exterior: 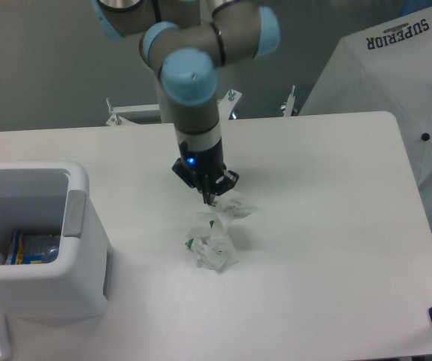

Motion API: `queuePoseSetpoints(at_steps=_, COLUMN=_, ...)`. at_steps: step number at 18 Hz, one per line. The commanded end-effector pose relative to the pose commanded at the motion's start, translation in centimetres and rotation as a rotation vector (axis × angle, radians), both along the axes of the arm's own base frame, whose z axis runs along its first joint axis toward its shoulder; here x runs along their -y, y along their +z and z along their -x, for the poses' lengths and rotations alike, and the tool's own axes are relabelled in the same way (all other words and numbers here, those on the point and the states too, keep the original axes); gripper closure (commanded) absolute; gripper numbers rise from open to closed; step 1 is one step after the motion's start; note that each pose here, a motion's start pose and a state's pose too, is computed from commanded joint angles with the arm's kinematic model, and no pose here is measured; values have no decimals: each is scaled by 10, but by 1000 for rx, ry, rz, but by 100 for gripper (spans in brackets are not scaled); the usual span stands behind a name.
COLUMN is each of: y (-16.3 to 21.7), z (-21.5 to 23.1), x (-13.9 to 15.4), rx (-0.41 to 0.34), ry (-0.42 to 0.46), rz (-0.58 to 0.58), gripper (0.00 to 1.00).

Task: Place the trash in the trash can
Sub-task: 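Carry the paper over the white bin and open the gripper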

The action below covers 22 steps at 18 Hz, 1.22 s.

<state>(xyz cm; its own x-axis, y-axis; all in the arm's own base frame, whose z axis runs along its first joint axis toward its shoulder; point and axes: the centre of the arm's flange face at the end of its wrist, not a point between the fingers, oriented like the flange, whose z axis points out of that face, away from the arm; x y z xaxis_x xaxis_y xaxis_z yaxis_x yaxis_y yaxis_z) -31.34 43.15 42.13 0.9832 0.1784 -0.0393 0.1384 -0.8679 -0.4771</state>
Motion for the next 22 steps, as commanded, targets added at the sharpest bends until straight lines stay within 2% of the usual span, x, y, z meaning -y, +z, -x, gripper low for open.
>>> queuePoseSetpoints(at_steps=2, y=28, z=-1, x=2, rx=114, ry=66, rz=-165, gripper=98)
queuePoseSetpoints(at_steps=4, y=50, z=-3, x=-6, rx=222, ry=101, rz=-280, gripper=98)
queuePoseSetpoints(at_steps=6, y=66, z=-6, x=-16, rx=296, ry=112, rz=-345, gripper=98)
queuePoseSetpoints(at_steps=8, y=86, z=-8, x=-22, rx=331, ry=143, rz=-382, gripper=97)
queuePoseSetpoints(at_steps=10, y=101, z=-14, x=-25, rx=398, ry=155, rz=-433, gripper=97)
queuePoseSetpoints(at_steps=15, y=130, z=-25, x=-32, rx=471, ry=163, rz=-492, gripper=97)
queuePoseSetpoints(at_steps=19, y=157, z=-58, x=-52, rx=502, ry=128, rz=-505, gripper=97)
queuePoseSetpoints(at_steps=22, y=156, z=-92, x=-70, rx=523, ry=66, rz=-486, gripper=94)
